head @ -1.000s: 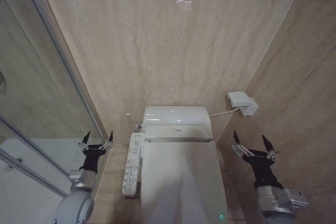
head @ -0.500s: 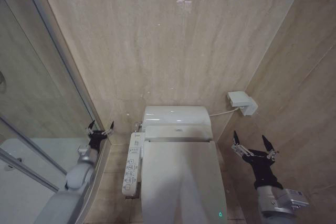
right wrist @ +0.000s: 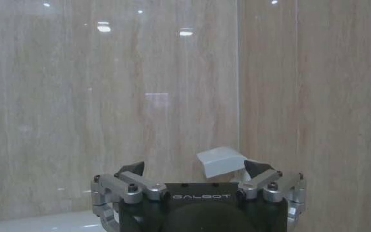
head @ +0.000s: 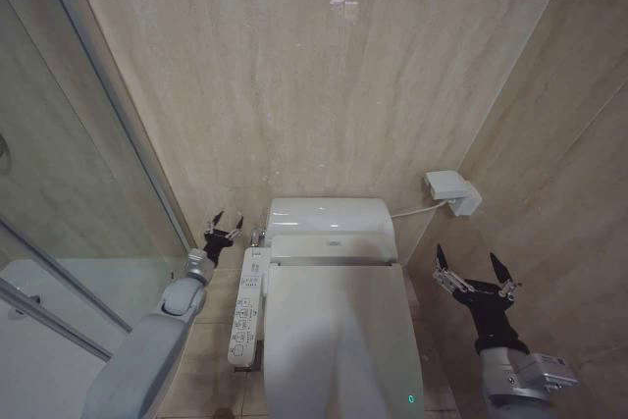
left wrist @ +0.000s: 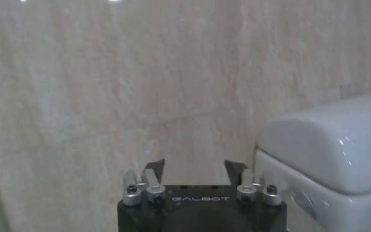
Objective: Open the toilet lid, clean the toilet bowl with a toilet brush, close the toilet lid, and flush.
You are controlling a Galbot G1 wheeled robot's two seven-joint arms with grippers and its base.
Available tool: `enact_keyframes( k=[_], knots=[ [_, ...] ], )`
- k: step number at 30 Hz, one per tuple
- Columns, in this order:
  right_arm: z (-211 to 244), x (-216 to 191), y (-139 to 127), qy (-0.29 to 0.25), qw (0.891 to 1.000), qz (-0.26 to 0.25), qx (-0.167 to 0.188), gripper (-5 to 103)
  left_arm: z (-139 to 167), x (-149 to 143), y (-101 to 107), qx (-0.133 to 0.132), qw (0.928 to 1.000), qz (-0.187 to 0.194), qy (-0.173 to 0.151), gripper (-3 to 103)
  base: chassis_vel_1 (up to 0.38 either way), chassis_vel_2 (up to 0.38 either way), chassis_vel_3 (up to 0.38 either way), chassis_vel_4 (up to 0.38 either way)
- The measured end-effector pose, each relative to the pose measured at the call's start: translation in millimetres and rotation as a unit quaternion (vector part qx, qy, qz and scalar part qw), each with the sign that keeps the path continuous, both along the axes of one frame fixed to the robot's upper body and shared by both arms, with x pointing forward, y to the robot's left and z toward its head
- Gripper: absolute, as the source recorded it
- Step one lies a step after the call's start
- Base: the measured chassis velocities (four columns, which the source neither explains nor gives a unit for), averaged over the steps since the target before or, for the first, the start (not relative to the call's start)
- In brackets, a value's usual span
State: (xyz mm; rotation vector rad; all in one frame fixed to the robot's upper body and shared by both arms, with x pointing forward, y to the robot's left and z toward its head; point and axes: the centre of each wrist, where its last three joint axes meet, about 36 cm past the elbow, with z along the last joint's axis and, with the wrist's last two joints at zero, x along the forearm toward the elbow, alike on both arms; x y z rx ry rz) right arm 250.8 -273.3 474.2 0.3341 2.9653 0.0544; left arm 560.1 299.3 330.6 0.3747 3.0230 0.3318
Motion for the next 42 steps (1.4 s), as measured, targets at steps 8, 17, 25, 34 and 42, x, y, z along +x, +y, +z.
enact_keyframes(
  k=[8,17,25,34,42],
  knots=[
    [0,0,0,0.0,1.0,0.0,0.0,100,-17,-4,-5,0.028,0.999,-0.035,0.007,46,0.0,0.0,0.0,0.0],
    [0,0,0,0.0,1.0,0.0,0.0,100,-30,-9,8,0.076,0.9957,-0.054,0.009,19,0.0,0.0,0.0,0.0],
    [0,0,0,0.0,1.0,0.0,0.0,100,-20,-6,18,0.103,0.9928,-0.059,-0.012,0,0.0,0.0,0.0,0.0],
    [0,0,0,0.0,1.0,0.0,0.0,100,-21,-18,11,0.105,0.9907,-0.083,-0.022,0,0.0,0.0,0.0,0.0],
    [0,0,0,0.0,1.0,0.0,0.0,100,-28,-17,16,0.113,0.9875,-0.108,-0.019,0,0.0,0.0,0.0,0.0]
  ],
)
